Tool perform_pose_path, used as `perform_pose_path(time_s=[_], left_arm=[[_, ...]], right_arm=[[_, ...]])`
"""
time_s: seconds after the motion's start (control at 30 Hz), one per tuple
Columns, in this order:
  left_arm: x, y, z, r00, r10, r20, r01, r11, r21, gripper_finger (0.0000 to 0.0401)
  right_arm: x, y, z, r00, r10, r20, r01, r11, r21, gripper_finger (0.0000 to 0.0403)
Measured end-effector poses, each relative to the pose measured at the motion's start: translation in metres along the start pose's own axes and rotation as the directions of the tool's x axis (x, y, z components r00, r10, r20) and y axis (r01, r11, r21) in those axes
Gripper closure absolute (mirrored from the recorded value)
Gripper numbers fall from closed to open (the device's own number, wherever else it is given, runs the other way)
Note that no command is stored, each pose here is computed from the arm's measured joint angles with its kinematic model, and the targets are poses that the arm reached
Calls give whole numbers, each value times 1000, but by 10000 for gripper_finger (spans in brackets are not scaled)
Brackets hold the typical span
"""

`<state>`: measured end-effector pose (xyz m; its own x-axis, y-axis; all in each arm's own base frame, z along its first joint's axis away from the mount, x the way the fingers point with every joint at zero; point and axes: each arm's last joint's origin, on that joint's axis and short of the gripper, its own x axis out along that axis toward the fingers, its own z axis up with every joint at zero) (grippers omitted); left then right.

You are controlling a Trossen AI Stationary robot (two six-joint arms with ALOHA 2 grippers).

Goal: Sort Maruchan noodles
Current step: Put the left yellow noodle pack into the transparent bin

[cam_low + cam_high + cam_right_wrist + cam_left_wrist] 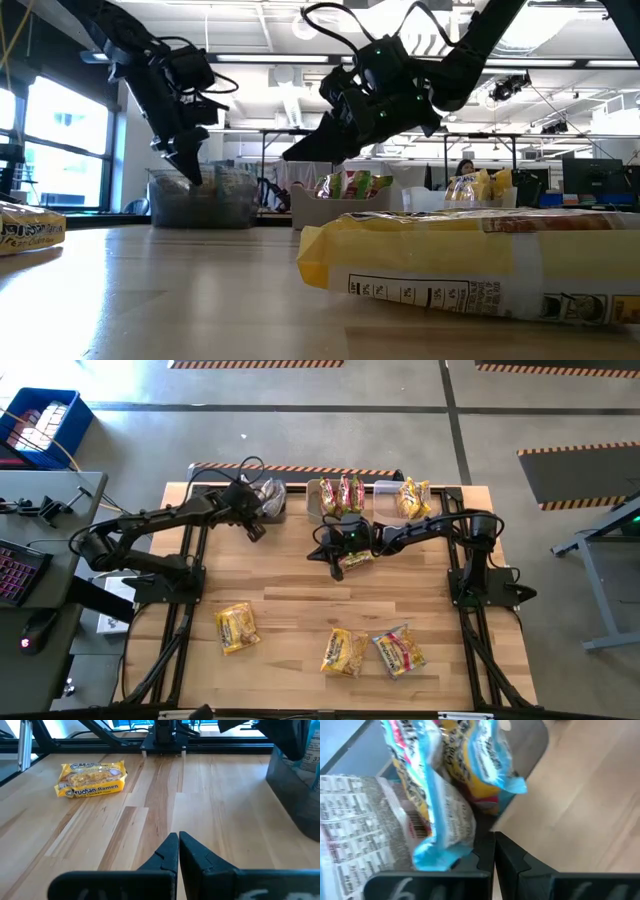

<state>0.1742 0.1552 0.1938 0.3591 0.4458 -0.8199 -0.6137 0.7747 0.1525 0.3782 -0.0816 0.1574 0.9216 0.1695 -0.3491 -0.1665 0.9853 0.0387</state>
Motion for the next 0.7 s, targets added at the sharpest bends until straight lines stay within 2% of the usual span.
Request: perform_pose_path(time_s=[0.23, 0.33, 0.4, 0.53, 0.7], left_arm=[[-9, -16, -4, 998, -48, -29, 49, 998, 26, 401], [-19, -27, -6, 996, -79, 32, 78, 997, 23, 401], [-25, -36, -11, 987, -108, 118, 108, 994, 13, 401], [-32, -54, -27, 935, -191, 297, 203, 979, -7, 401], [-39, -73, -39, 832, -304, 464, 358, 933, -30, 401]], right_arm=[[0, 0, 0, 1000, 0, -1, 0, 1000, -18, 403], [0, 0, 0, 1000, -6, -3, 6, 1000, -25, 403], [0, -1, 0, 1000, -31, -2, 31, 999, -43, 403], [2, -2, 0, 998, -54, 24, 56, 997, -55, 403], [18, 2, -6, 987, -29, 156, 38, 998, -54, 403]])
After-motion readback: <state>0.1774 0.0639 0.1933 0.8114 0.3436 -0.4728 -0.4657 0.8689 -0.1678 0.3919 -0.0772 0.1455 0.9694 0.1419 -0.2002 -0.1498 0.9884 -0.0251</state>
